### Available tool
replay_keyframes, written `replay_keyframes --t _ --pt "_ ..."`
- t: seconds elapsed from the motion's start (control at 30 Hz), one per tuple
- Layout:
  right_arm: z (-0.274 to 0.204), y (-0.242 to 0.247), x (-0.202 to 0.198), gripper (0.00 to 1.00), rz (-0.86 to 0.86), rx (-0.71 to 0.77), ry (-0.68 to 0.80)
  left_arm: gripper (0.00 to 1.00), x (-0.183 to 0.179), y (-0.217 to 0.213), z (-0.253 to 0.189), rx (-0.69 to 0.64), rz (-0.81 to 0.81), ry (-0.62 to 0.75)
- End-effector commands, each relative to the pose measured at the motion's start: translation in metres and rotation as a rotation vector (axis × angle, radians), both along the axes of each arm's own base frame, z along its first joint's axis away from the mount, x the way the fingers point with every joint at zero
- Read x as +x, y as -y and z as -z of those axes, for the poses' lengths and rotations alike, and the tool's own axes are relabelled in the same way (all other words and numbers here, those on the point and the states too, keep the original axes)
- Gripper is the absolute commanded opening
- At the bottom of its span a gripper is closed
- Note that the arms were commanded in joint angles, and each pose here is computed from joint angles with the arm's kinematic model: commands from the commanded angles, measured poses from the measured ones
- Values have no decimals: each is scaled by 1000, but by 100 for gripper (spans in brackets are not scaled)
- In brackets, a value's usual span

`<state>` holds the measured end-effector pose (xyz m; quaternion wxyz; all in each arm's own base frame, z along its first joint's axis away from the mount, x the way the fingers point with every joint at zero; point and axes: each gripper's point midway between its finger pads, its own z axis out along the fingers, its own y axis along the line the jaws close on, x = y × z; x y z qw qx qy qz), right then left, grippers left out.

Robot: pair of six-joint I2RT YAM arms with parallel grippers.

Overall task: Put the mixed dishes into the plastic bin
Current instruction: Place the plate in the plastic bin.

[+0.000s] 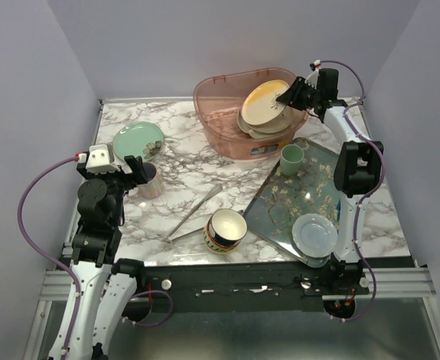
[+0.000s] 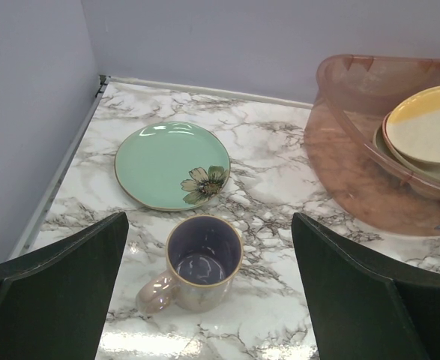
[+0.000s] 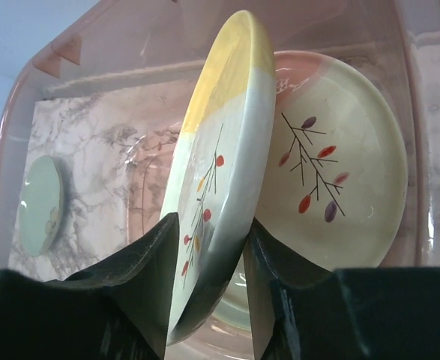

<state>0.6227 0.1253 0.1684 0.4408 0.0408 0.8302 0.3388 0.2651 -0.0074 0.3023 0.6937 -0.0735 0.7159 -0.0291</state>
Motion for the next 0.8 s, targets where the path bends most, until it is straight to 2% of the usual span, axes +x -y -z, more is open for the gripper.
replay_keyframes --t 0.0,0.77 --pt "-3 13 16 47 35 -66 64 99 1 0 3 -2 5 0" --pt "33 25 20 68 64 -202 32 99 1 0 1 -2 7 4"
